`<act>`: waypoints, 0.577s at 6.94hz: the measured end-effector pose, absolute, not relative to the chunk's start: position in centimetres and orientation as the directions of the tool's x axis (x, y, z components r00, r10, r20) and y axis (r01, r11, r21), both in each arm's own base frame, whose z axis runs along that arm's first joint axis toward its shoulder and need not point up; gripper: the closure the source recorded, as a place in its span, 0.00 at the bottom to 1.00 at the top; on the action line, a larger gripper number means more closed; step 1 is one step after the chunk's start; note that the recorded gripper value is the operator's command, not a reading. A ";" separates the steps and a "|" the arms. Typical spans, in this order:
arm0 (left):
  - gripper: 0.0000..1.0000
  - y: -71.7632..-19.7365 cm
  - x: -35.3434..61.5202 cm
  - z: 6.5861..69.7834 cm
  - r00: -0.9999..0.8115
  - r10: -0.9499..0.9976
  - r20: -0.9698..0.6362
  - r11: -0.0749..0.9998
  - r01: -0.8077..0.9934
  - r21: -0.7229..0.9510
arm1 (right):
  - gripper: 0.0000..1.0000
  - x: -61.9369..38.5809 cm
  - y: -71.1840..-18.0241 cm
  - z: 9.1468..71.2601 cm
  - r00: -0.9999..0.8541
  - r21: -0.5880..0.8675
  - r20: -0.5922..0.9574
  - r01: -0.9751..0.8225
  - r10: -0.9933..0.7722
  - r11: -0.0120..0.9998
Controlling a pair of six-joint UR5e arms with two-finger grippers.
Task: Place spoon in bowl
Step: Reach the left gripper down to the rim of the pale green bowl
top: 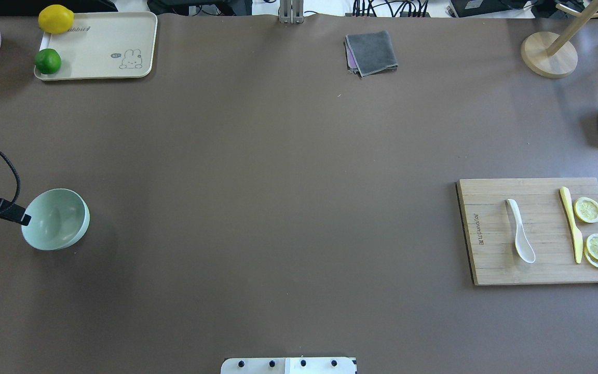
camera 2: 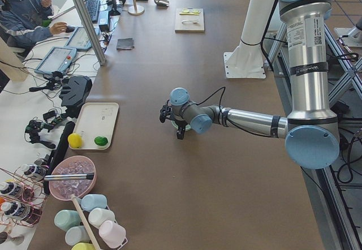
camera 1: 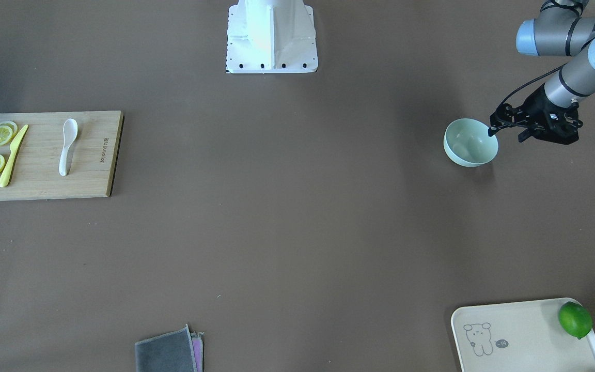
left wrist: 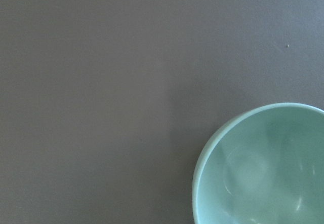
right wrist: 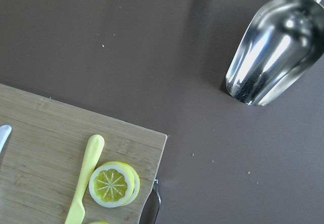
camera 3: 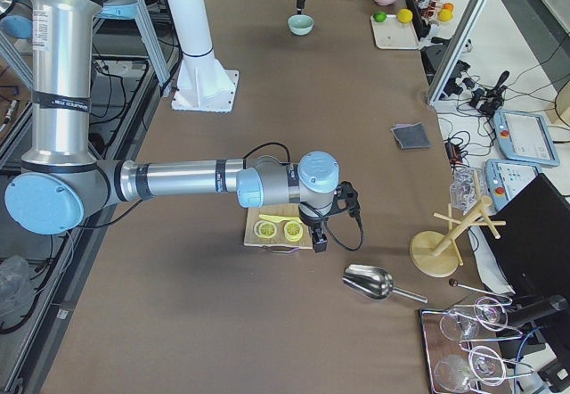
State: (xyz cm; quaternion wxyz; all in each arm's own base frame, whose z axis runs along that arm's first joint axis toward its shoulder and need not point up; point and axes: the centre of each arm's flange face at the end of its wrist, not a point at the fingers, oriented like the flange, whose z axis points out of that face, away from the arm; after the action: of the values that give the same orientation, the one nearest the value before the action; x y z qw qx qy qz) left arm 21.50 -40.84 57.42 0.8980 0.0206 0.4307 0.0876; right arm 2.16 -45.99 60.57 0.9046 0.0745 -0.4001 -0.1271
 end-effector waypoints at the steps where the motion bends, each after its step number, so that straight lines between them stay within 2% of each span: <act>1: 0.36 -41.1 22.1 57.6 0.610 0.181 -0.771 0.983 -0.145 0.116 | 0.00 2.1 -45.9 60.7 0.648 0.234 0.705 0.172 -0.289 0.957; 2: 0.44 -41.3 22.4 57.6 0.608 0.184 -0.772 0.982 -0.147 0.118 | 0.00 2.1 -45.9 60.8 0.649 0.232 0.705 0.173 -0.288 0.957; 3: 0.60 -41.4 22.6 57.5 0.606 0.186 -0.773 0.982 -0.148 0.120 | 0.00 2.0 -45.9 61.0 0.649 0.228 0.705 0.175 -0.286 0.958; 4: 0.80 -41.4 22.7 57.5 0.605 0.189 -0.774 0.981 -0.150 0.122 | 0.00 1.9 -46.0 61.3 0.649 0.223 0.706 0.176 -0.284 0.959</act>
State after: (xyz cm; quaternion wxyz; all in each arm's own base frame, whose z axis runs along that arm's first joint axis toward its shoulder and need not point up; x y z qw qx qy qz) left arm 22.71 -41.43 57.49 0.8955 0.0222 0.4344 0.0946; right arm 1.93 -45.95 61.27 0.9054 0.0671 -0.3995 -0.1270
